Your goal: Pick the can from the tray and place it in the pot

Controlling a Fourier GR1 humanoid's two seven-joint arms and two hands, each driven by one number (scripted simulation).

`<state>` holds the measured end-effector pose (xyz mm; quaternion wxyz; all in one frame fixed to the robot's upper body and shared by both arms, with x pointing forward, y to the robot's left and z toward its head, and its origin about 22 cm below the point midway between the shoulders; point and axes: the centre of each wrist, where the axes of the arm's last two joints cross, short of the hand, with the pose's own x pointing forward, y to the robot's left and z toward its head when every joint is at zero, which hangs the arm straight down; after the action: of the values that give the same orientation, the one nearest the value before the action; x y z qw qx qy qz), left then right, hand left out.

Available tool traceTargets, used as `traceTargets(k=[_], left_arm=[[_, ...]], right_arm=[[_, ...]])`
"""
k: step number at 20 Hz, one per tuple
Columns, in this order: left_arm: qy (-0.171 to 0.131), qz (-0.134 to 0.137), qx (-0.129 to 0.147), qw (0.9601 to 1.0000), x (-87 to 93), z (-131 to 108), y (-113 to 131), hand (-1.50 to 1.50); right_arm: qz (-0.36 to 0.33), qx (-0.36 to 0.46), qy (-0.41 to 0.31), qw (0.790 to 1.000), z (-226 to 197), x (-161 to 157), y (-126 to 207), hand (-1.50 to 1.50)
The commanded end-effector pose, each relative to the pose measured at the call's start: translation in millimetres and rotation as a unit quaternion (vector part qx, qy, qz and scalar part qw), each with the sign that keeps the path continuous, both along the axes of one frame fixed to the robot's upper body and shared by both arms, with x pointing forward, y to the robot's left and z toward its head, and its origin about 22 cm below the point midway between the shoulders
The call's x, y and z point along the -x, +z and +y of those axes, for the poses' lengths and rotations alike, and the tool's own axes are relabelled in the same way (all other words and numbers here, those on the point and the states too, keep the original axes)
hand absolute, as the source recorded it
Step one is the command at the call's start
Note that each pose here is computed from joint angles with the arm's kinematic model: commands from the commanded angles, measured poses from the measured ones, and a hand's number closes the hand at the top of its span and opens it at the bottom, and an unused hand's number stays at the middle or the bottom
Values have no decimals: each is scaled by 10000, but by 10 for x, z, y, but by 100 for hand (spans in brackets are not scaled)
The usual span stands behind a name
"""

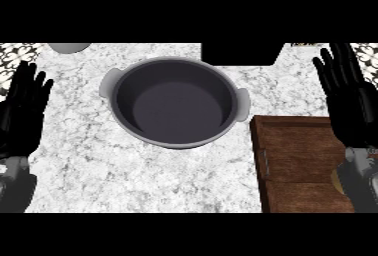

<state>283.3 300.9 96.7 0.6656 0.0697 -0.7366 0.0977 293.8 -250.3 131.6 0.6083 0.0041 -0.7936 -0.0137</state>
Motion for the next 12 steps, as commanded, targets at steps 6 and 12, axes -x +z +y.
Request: traceTargets(k=[6,12], left_arm=[[-832,660,-450,9933,103,-475,-204,0],[-844,986,-172,9914,217,-555,-375,0]], right_arm=[[792,-286,2151,9730,-530,212,-204,-150],[-956,2527,15,9628,-1287,644,-175,-150]])
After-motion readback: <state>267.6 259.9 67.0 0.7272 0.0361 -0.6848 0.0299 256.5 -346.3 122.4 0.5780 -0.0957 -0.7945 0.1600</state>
